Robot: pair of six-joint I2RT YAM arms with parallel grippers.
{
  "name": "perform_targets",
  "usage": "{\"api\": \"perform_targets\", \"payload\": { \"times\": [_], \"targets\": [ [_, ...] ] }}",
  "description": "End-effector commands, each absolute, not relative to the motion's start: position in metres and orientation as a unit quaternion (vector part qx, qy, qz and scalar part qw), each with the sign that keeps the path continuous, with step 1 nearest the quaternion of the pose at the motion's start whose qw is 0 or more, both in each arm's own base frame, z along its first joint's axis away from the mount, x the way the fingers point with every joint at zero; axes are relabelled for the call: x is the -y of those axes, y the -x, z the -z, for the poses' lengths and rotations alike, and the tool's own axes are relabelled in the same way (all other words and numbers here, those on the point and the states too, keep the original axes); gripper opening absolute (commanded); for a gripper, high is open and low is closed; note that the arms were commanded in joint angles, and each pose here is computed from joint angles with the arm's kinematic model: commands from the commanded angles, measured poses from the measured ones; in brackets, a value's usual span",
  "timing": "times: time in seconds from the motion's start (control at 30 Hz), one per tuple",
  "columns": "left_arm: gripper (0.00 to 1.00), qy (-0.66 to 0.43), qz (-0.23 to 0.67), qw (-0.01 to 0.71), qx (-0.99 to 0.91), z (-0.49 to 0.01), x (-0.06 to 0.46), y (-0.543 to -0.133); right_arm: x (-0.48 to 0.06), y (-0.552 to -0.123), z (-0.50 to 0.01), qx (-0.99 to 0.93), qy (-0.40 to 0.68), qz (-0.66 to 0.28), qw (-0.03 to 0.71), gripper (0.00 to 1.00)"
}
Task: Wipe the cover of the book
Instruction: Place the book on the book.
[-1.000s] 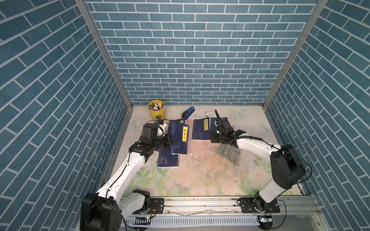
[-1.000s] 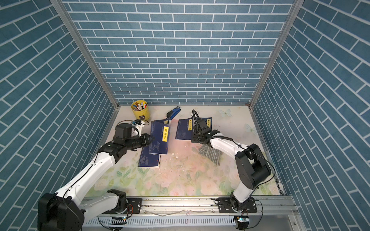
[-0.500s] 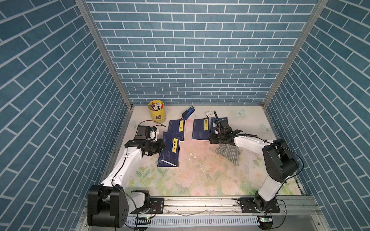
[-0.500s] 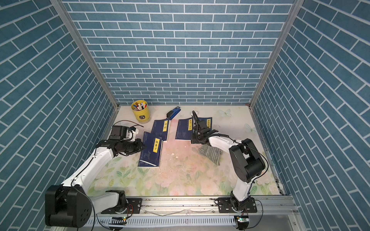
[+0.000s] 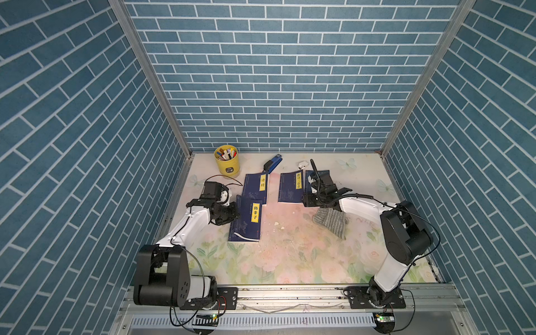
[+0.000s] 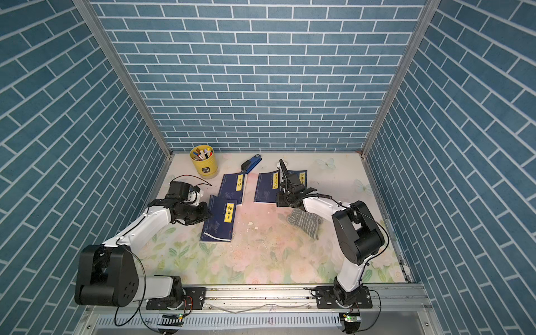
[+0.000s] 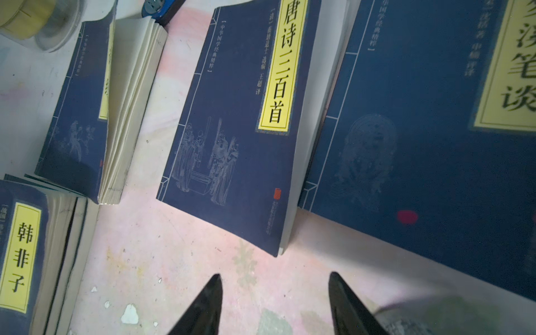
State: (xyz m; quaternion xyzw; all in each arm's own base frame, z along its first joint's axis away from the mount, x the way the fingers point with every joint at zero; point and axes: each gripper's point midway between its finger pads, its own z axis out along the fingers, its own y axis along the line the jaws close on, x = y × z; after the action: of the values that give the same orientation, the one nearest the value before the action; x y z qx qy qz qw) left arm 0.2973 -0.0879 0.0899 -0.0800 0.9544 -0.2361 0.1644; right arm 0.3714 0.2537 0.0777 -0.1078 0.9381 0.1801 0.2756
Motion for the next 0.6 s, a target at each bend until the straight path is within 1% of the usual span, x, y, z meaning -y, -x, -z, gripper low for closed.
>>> {"api": "perform_targets", "payload": {
  "times": [0.0, 0.13, 0.37, 0.5, 0.57],
  "targets": [
    [0.0, 0.077, 0.226, 0.154, -0.959, -0.079, 0.084, -0.296, -0.254, -0.377, -0.079, -0.935, 0.12, -0.179, 0.282, 0.59],
    [0.0, 0.083, 0.217, 0.137, -0.963, -0.07, 0.082, -0.294, -0.251, -0.375, -0.077, -0.936, 0.119, -0.176, 0.282, 0.59],
    [0.03, 0.097, 0.176, 0.109, -0.974, -0.055, 0.07, -0.292, -0.247, -0.375, -0.076, -0.936, 0.116, -0.176, 0.283, 0.59],
    [0.05, 0.098, 0.169, 0.108, -0.975, -0.053, 0.068, -0.293, -0.246, -0.375, -0.077, -0.936, 0.115, -0.177, 0.283, 0.59],
    [0.09, 0.099, 0.166, 0.109, -0.975, -0.053, 0.067, -0.295, -0.246, -0.375, -0.076, -0.936, 0.115, -0.176, 0.282, 0.59]
  ]
}}
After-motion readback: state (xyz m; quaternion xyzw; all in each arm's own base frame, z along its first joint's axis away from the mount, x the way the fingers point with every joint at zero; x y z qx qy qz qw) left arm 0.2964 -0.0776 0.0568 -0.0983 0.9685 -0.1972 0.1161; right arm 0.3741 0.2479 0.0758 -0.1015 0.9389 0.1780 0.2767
